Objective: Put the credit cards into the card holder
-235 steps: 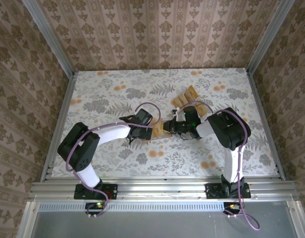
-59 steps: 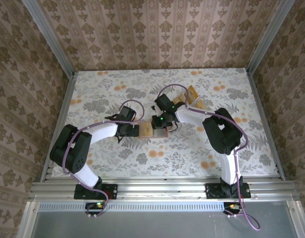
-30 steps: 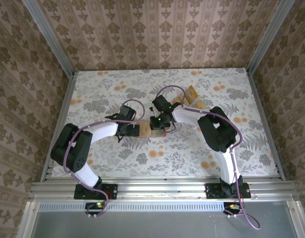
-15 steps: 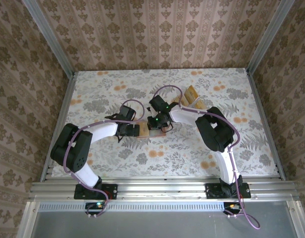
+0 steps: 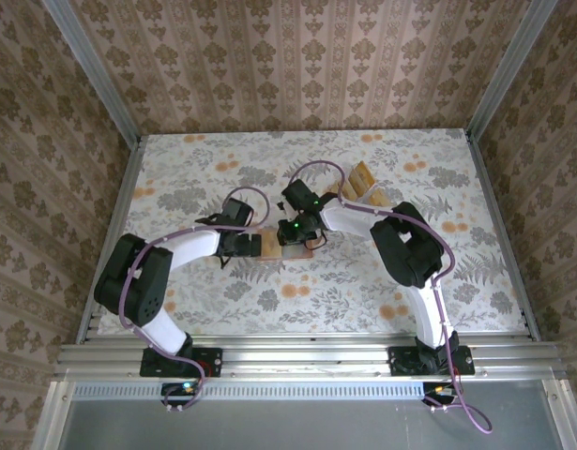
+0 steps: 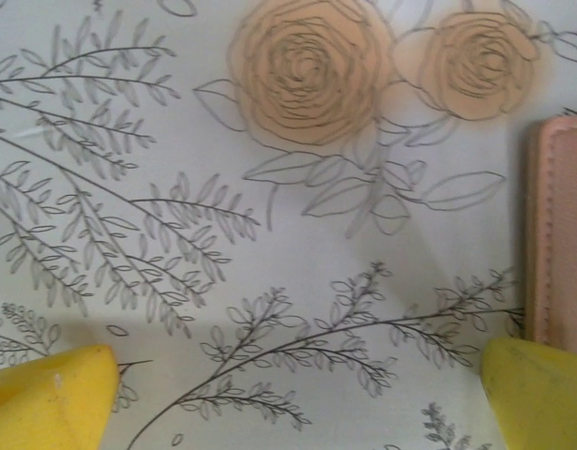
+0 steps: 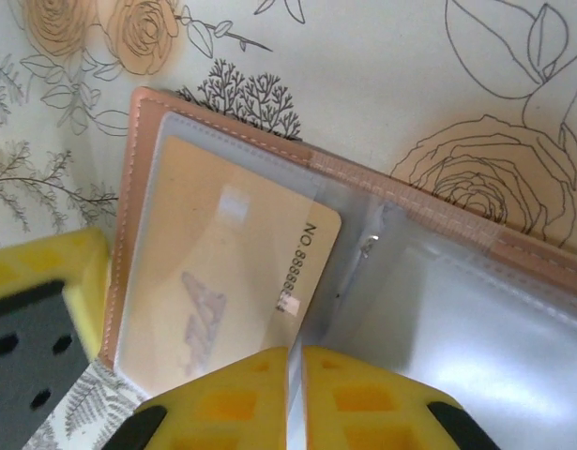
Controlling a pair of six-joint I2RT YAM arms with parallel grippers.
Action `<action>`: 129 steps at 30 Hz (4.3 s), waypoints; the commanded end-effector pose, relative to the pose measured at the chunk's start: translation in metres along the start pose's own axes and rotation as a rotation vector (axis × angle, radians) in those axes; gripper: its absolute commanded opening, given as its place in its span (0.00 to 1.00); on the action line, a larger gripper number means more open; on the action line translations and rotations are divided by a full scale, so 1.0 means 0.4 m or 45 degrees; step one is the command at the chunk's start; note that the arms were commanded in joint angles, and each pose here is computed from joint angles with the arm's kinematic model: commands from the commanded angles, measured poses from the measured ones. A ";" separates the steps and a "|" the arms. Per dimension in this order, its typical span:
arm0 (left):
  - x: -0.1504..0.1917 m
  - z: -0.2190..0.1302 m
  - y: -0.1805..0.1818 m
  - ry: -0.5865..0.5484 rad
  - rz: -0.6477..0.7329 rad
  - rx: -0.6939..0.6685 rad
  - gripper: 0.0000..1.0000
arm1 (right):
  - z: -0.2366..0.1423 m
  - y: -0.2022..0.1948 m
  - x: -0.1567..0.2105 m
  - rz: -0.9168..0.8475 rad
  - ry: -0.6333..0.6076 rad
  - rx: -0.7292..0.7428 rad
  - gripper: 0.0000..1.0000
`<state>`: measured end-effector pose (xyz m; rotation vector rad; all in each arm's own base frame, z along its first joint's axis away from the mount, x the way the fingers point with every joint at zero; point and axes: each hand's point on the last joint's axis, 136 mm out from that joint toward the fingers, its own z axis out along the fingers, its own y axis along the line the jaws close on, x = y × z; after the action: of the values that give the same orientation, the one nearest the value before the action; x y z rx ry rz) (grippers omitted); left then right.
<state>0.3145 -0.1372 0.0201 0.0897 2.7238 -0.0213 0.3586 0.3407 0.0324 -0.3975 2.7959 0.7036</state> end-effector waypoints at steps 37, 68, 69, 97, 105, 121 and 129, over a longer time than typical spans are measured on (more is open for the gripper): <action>-0.057 -0.100 -0.130 -0.145 0.155 0.086 1.00 | -0.063 -0.090 -0.013 0.098 -0.024 -0.008 0.38; -0.026 -0.079 -0.165 -0.178 0.202 0.183 1.00 | 0.004 -0.046 0.002 0.107 0.037 -0.045 0.39; -0.025 -0.080 -0.172 -0.184 0.207 0.192 1.00 | 0.007 -0.043 0.004 0.111 0.039 -0.052 0.39; 0.046 -0.015 -0.204 -0.194 0.312 0.123 1.00 | -0.006 -0.038 -0.002 0.132 0.023 -0.070 0.40; 0.061 -0.009 -0.192 -0.184 0.303 0.106 1.00 | -0.070 -0.040 -0.054 0.161 -0.063 -0.099 0.49; 0.066 -0.008 -0.190 -0.179 0.298 0.112 1.00 | -0.053 -0.067 -0.020 0.226 -0.051 -0.119 0.52; 0.035 -0.050 -0.192 -0.231 0.289 0.121 1.00 | -0.063 -0.010 -0.032 0.197 -0.043 -0.186 0.52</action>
<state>0.2938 -0.2230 0.0260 0.4067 2.5108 -0.1362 0.3703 0.3107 0.0397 -0.1610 2.7981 0.8705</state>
